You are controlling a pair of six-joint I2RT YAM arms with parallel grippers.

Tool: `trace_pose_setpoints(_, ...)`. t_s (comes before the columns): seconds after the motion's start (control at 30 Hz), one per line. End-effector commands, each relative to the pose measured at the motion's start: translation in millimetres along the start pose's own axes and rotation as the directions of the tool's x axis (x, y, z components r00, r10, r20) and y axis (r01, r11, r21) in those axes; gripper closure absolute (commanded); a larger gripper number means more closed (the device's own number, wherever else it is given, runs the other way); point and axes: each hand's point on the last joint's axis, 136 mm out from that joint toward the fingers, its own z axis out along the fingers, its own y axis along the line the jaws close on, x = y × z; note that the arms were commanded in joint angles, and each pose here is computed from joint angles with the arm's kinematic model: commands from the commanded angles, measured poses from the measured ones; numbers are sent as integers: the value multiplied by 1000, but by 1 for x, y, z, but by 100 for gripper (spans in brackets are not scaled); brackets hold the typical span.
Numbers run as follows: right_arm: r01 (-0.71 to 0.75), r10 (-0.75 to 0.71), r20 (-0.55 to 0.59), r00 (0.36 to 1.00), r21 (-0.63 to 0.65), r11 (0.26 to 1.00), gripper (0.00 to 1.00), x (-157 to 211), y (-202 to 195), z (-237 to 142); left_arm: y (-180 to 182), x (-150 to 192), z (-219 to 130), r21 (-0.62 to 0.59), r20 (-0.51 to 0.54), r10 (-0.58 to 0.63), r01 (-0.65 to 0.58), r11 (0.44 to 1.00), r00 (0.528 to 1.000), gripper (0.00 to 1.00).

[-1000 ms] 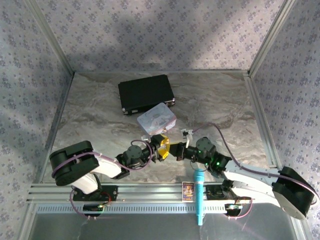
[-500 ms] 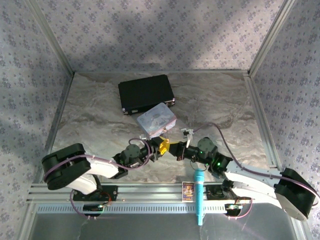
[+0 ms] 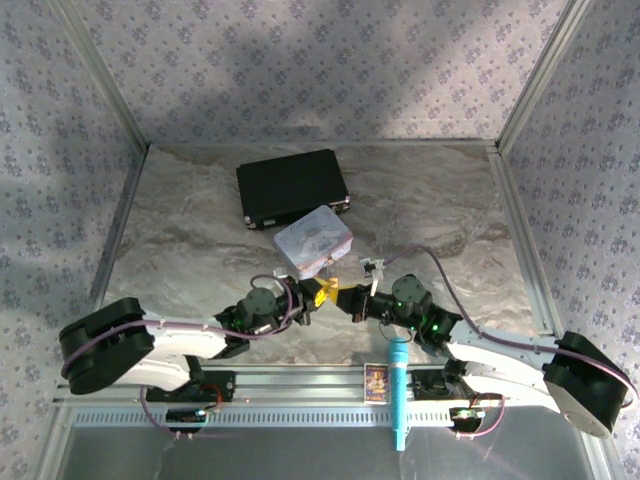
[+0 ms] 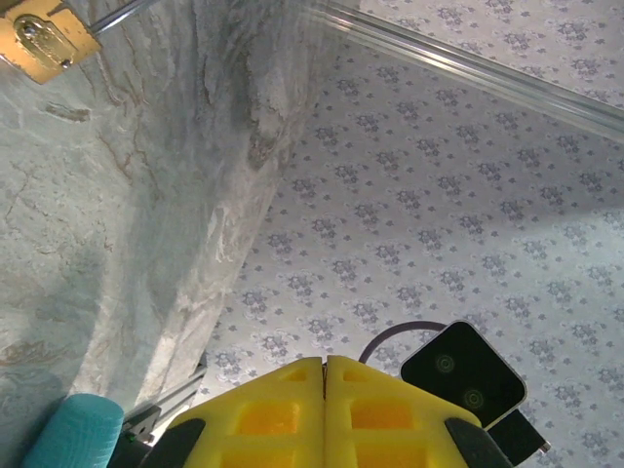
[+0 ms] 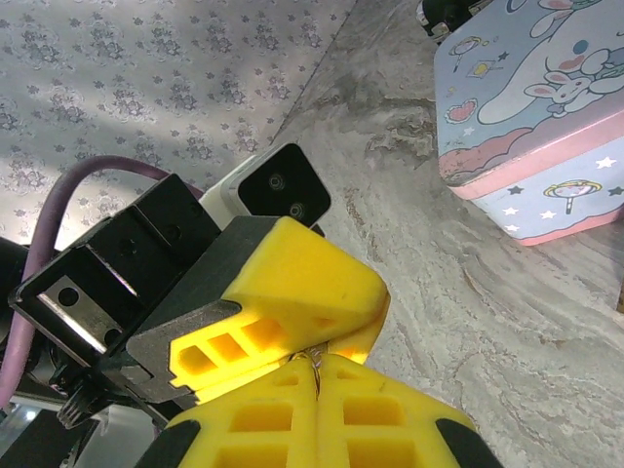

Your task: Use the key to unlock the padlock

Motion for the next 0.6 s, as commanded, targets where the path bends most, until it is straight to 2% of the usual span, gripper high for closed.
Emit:
trace_pose_setpoints(0.0,3,-3,-17,1000,23,1000,100,4,-5,0,-13,-4,-5,25,21,40,-41,999,999,99)
trace_pose_setpoints(0.23,-3,3,-10,1000,29,1000,100,3,-6,-1,-20,-3,-6,-12,26,142,-142,990,990,100)
trace_pose_setpoints(0.3,-14,14,-6,1000,19,1000,100,1,-4,-1,-27,-4,-7,-18,41,211,-210,978,977,100)
trace_pose_setpoints(0.33,-28,28,-1,1000,12,1000,92,-1,-2,0,-32,-4,-8,-18,50,252,-252,968,966,100)
trace_pose_setpoints(0.37,-46,46,7,999,1,999,64,-5,1,0,-39,-2,-9,-12,56,309,-309,951,949,100)
trace_pose_setpoints(0.4,-59,59,17,998,-15,998,40,-11,5,0,-48,-1,-11,-7,66,369,-369,929,927,100)
trace_pose_setpoints(0.43,-66,67,27,997,-24,998,27,-16,9,0,-56,0,-13,-4,76,415,-416,909,907,100)
trace_pose_setpoints(0.47,-67,69,38,997,-38,997,19,-22,14,0,-66,1,-17,8,90,470,-473,881,878,100)
trace_pose_setpoints(0.5,-59,63,54,997,-63,996,17,-29,21,0,-77,3,-21,24,102,521,-525,851,848,100)
trace_pose_setpoints(0.57,-52,64,95,993,-124,991,18,-45,37,-1,-93,6,-28,40,124,589,-597,801,798,100)
